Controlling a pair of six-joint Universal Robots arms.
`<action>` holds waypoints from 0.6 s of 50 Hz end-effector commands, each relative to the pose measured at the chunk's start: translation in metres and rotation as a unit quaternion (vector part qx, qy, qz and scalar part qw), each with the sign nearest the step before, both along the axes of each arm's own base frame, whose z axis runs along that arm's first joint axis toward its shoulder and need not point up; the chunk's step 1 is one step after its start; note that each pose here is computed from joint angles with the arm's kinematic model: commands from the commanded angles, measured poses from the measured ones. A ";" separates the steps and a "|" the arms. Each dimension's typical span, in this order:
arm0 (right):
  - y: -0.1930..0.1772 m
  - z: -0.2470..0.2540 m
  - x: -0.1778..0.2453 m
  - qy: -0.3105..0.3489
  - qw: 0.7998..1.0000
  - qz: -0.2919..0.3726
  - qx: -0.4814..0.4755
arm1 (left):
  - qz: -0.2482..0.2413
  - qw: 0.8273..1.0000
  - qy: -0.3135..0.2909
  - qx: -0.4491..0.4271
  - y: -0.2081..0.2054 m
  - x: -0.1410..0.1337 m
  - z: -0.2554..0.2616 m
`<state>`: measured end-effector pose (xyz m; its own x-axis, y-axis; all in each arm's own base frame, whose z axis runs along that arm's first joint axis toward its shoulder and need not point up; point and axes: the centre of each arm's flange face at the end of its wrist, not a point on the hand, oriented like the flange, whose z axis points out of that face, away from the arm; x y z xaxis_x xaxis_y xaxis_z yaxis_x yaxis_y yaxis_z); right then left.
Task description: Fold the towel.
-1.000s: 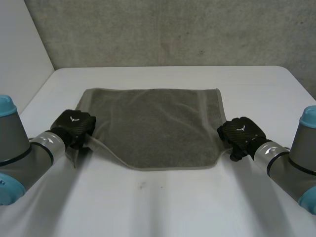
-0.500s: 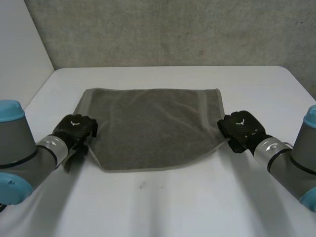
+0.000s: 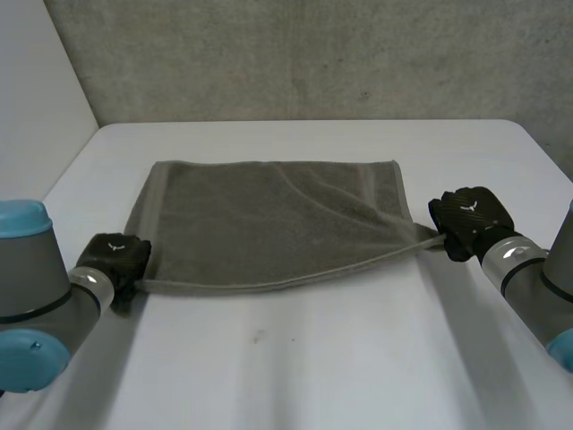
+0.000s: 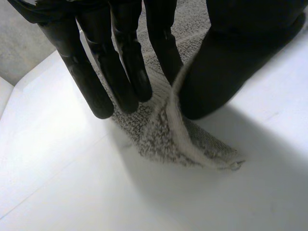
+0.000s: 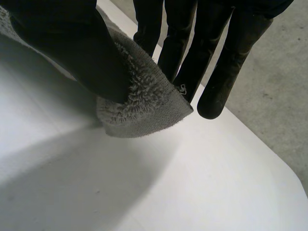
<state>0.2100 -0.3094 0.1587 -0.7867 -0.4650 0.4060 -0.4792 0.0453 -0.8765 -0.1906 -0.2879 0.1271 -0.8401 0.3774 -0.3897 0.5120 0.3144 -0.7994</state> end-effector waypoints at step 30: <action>0.048 0.104 -0.037 0.209 0.963 0.086 0.145 | -0.119 0.990 -0.074 -0.006 0.034 0.009 0.111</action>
